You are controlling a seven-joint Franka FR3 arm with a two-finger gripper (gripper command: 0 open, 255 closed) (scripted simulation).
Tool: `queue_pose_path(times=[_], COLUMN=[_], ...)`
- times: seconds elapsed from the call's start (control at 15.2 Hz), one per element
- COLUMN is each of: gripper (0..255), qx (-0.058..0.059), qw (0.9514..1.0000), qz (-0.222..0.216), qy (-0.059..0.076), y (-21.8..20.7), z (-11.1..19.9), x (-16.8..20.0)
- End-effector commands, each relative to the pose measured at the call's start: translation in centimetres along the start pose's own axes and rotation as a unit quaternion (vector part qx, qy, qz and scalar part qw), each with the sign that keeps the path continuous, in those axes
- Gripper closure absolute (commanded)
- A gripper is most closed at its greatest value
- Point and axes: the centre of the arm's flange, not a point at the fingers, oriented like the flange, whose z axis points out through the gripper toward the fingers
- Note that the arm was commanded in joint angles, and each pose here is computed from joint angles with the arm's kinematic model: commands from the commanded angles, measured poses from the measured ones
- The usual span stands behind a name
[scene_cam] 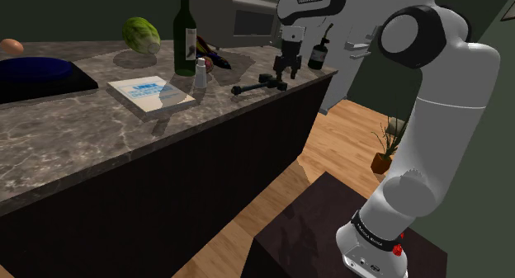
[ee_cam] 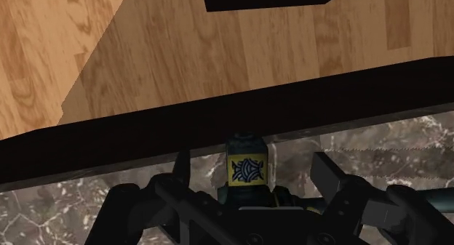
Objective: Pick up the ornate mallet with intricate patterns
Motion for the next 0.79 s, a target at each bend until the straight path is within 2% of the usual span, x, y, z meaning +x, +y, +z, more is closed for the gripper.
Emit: queue_pose_path(times=[0.0,0.2,0.33,0.4,0.73], gripper=[0,0,0,255,255], qx=[0.000,0.000,0.000,0.000,0.000], qw=[1.0000,1.0000,1.0000,1.0000,1.0000], qz=[0.000,0.000,0.000,0.000,0.000], qy=[0.000,0.000,0.000,0.000,0.000], y=[0.0,0.0,0.0,-0.1,-0.1], z=[1.0,2.8,2.8,2.9,2.8], x=[0.1,0.4,0.4,0.3,0.3])
